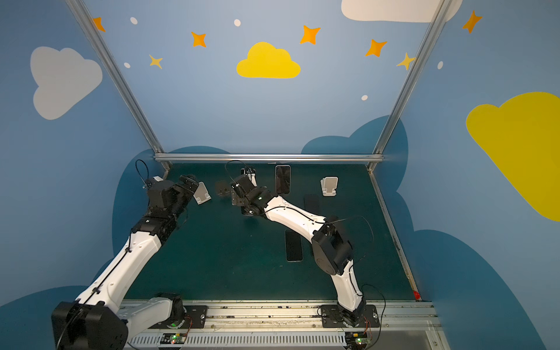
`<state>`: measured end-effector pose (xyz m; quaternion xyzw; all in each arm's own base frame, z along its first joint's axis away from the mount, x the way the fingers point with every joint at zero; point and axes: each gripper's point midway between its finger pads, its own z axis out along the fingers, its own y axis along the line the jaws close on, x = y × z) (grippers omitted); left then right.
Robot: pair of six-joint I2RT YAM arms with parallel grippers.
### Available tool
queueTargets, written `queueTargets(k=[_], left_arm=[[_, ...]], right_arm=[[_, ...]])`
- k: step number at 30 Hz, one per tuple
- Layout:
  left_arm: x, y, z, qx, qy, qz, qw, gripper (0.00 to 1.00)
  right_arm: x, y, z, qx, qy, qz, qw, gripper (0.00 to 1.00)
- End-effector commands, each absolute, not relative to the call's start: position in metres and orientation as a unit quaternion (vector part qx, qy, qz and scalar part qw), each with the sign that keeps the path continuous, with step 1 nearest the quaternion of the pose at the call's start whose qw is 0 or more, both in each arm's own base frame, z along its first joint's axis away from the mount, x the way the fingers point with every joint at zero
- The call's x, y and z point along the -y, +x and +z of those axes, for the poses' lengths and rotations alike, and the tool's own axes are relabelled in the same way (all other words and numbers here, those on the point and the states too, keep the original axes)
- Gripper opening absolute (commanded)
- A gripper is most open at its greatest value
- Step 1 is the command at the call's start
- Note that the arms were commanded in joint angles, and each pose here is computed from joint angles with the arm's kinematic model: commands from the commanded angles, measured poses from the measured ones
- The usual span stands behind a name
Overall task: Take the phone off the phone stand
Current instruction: 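Close the right gripper on the light-blue-edged phone and lift it off its stand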
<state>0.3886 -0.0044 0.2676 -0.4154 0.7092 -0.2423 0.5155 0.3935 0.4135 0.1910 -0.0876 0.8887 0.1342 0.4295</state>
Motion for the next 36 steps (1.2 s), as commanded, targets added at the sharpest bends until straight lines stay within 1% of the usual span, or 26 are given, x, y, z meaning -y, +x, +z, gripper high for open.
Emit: queueTargets(k=[1,16,19,29,36], left_arm=[[0.002,0.391,0.269,-0.704,-0.418,-0.251,0.517,1.00],[-0.003,0.397,0.265,-0.699,-0.431,-0.274,0.501,1.00],[-0.005,0.397,0.265,-0.697,-0.433,-0.275,0.500,1.00],[-0.007,0.400,0.265,-0.694,-0.435,-0.289,0.496,1.00],[-0.006,0.401,0.267,-0.692,-0.431,-0.301,0.495,1.00]], right_arm=[[-0.419,0.403,0.197,-0.882,-0.079,0.142,0.442,0.95],[-0.428,0.419,0.174,-0.889,-0.056,0.167,0.423,0.94],[-0.428,0.421,0.172,-0.889,-0.054,0.166,0.424,0.92],[-0.433,0.422,0.168,-0.885,-0.074,0.158,0.431,0.78],[-0.431,0.419,0.182,-0.872,-0.089,0.150,0.457,0.74]])
